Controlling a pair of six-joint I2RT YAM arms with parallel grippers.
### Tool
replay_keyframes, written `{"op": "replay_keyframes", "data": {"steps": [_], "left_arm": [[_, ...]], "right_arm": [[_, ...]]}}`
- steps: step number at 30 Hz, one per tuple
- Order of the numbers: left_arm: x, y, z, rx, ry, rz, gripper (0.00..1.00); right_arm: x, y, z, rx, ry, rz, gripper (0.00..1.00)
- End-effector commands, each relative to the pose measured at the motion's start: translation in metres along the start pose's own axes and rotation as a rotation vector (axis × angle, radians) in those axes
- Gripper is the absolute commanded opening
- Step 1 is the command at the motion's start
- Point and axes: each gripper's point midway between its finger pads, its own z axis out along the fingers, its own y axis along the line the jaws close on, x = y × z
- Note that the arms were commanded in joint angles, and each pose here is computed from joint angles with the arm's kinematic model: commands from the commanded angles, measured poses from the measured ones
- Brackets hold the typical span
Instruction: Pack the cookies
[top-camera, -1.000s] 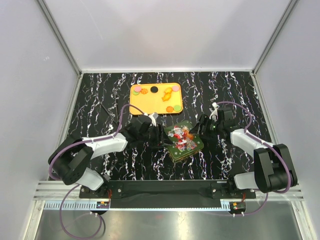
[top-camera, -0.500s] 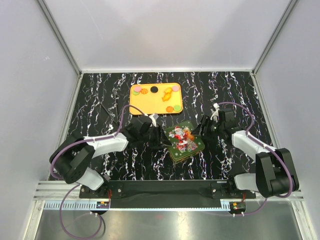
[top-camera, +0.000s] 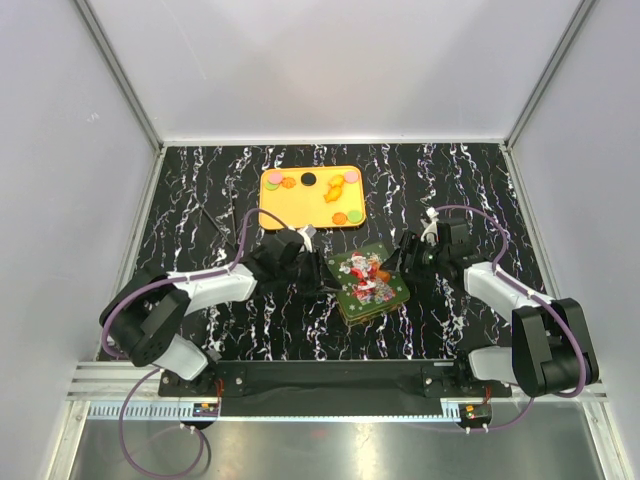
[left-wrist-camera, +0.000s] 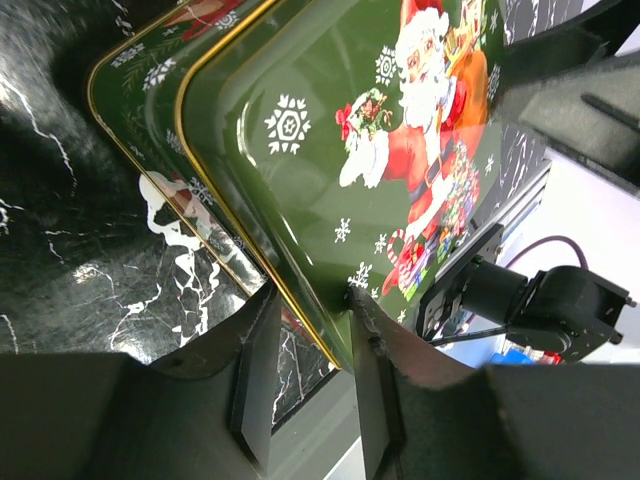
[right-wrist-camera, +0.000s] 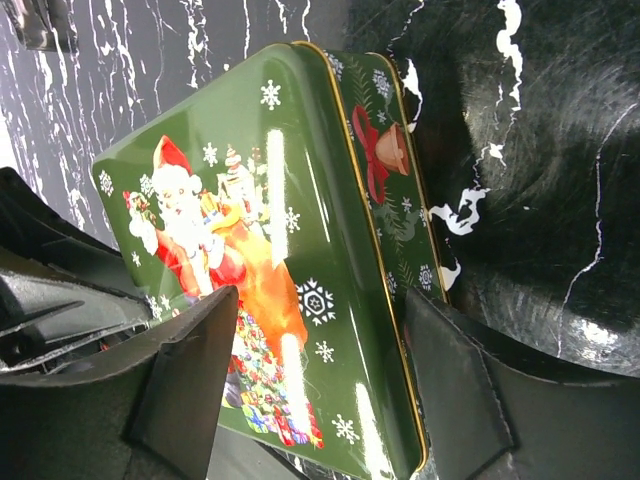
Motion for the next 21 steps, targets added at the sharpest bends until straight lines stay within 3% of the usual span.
{"op": "replay_keyframes", "data": {"steps": [1,15,17,21], "left_arm": [[-0.025,-0.051,-0.010,0.149,-0.058,0.072,0.28],[-0.023,-0.044,-0.005,0.151,-0.024,0.054,0.26],[-0.024,-0.049,-0.006,0.165,-0.018,0.057,0.41],[-0.024,-0.052,-0.006,0.180,-0.014,0.053,0.53]], "right_arm": [[0.011,0.020,-0.002,-0.096,0.051,0.009,0.76],[0.006,0.007,-0.007,0.016,0.015,-0.012,0.91],[0.007,0.007,-0.005,0.017,0.021,-0.013,0.92],[0.012,0.009,0.002,0.030,0.039,-0.032,0.93]]}}
